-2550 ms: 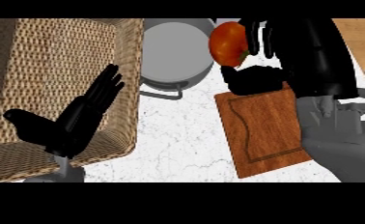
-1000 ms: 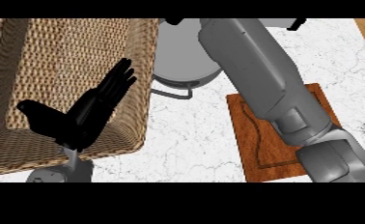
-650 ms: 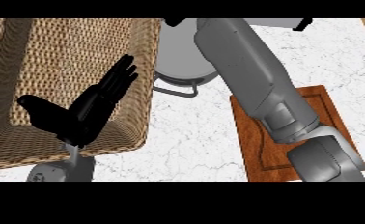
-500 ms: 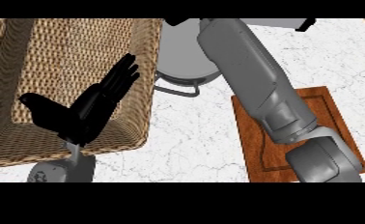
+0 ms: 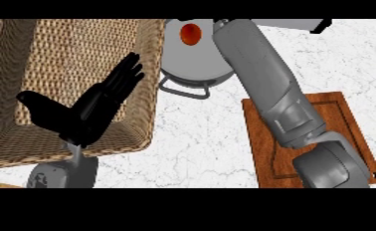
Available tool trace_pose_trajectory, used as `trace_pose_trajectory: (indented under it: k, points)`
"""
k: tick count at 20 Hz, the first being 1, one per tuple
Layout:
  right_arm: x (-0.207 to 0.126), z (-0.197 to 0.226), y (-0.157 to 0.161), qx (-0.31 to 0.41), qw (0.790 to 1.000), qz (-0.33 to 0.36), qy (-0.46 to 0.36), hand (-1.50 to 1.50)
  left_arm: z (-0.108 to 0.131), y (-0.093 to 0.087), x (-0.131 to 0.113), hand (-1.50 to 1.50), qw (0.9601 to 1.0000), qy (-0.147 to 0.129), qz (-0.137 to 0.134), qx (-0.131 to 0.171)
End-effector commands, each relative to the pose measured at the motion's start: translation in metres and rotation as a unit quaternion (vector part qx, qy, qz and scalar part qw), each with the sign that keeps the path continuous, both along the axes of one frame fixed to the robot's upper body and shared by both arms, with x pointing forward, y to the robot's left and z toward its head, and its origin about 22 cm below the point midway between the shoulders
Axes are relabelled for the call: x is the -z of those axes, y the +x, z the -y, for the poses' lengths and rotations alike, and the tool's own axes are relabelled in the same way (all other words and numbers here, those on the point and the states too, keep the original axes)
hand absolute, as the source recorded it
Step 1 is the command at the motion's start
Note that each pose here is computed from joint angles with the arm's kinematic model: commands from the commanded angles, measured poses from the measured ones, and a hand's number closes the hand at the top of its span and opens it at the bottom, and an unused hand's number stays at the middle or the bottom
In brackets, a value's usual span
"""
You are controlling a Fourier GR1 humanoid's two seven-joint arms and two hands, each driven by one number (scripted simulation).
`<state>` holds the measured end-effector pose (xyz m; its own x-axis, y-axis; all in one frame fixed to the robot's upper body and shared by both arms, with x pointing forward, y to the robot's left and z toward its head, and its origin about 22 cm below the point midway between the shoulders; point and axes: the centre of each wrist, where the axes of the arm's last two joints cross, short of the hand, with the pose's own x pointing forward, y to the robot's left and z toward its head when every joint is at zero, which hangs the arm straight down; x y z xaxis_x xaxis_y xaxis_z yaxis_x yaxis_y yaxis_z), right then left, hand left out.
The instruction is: Pick the tomato from the cutting board and place it in the pot
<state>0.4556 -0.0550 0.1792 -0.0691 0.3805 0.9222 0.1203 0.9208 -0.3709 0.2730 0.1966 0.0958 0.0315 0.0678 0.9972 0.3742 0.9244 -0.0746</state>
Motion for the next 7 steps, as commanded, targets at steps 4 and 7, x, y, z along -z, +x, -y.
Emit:
trace_pose_trajectory:
  k: [4, 7]
  points:
    - [0.011, 0.001, 0.003, 0.051, 0.998, 0.040, 0.020, -1.50, 0.002, -0.005, 0.032, 0.00, 0.9967, 0.019, -0.078, 0.013]
    - [0.024, 0.016, 0.005, 0.070, 0.996, 0.041, 0.020, -1.50, -0.007, -0.014, 0.050, 0.00, 0.9962, 0.021, -0.084, -0.009]
